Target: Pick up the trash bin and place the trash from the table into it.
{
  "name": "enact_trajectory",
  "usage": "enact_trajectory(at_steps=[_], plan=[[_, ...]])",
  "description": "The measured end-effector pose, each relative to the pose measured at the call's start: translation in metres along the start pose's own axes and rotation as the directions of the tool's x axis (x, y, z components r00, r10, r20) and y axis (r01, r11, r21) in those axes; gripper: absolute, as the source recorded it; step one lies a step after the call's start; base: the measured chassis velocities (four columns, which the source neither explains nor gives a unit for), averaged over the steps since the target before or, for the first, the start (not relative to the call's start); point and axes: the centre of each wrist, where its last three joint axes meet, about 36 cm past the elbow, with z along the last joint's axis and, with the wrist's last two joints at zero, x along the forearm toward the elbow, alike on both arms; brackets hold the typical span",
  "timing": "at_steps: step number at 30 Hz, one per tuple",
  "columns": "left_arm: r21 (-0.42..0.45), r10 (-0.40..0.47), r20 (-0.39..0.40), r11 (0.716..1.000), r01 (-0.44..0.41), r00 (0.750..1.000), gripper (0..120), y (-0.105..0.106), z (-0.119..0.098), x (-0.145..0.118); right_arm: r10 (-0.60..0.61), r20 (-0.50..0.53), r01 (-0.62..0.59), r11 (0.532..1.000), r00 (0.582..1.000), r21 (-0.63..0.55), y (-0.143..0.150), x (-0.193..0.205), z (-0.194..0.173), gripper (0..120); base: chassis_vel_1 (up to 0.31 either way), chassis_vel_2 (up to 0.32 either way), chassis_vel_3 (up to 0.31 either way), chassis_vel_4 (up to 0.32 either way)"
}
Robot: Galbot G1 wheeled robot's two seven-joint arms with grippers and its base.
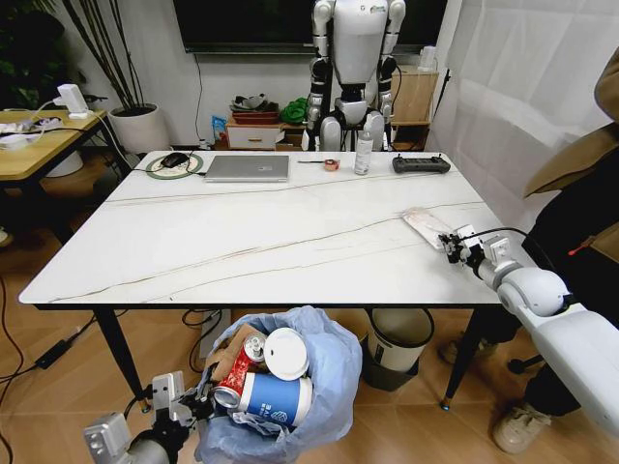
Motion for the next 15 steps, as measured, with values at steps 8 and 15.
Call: enact_trajectory(at_steps=[8, 15], plan=[[-0.001, -0.001, 0.002, 1.0, 0.001, 1.0, 0, 0.0, -0.001, 0.0, -0.113, 0.183, 0.129, 0.989, 0.977, -0.076, 0.013, 0.026, -0.044, 0, 0.0, 0.0, 0.0, 0.0], [0.001, -0.007, 0.012, 1.0, 0.007, 1.0, 0, 0.001, -0.004, 0.002, -0.379, 0.39, 0.451, 0.886, 0.839, -0.108, 0.07, 0.087, -0.101, 0, 0.0, 0.0, 0.0, 0.0]])
